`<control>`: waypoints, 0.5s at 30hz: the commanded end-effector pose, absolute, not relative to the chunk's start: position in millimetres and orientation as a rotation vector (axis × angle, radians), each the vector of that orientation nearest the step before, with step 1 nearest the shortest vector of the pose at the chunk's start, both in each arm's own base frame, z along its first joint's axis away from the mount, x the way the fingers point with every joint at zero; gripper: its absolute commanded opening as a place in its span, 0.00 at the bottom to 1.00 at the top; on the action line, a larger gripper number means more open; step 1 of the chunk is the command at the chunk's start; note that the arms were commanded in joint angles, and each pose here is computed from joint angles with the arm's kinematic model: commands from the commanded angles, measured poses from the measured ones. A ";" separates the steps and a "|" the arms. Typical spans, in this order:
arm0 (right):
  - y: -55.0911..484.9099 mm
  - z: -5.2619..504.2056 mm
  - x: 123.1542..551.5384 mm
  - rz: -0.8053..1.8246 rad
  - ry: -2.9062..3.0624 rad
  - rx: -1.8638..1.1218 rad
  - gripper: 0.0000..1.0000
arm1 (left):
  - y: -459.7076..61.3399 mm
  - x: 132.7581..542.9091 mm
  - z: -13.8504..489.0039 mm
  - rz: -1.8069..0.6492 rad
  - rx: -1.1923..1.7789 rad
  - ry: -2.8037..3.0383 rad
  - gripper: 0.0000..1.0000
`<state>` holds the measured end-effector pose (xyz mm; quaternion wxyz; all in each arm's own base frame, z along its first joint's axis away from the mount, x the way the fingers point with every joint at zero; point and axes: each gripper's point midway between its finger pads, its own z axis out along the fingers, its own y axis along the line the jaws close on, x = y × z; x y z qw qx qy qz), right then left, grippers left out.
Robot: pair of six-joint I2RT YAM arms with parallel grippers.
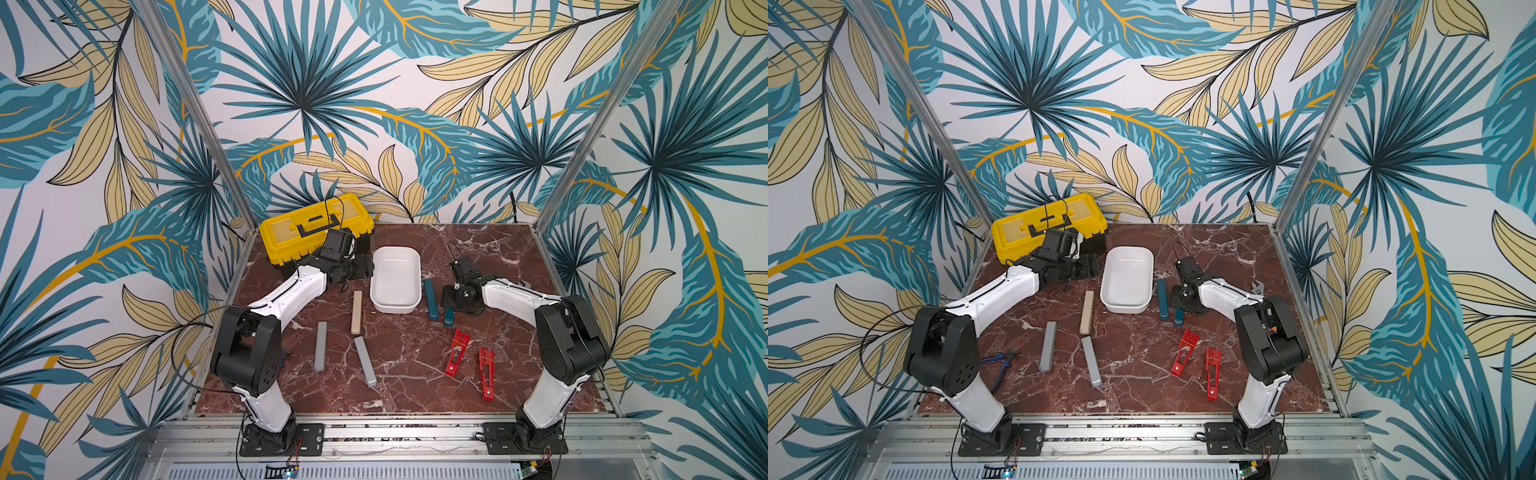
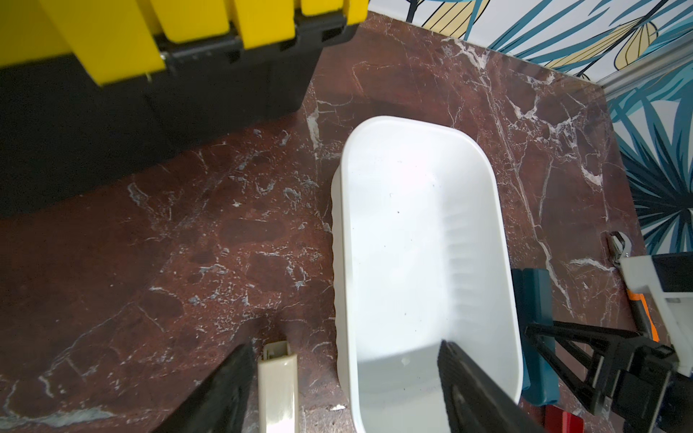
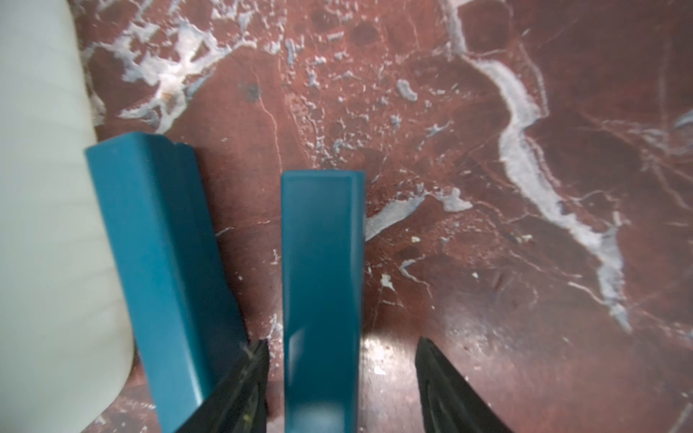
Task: Put the pruning pliers into the storage box
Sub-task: Pick up the pruning pliers from the center of the board.
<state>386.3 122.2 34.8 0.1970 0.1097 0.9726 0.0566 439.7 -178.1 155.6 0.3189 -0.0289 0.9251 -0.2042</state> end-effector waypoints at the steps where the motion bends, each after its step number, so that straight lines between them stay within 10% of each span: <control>1: 122.6 28.0 383.6 0.138 2.750 0.318 0.62 | -180.9 441.2 152.3 -0.538 -0.045 2.433 0.81; 15: 121.5 21.7 379.5 0.103 2.773 0.309 0.49 | -184.3 443.2 151.5 -0.555 -0.037 2.436 0.82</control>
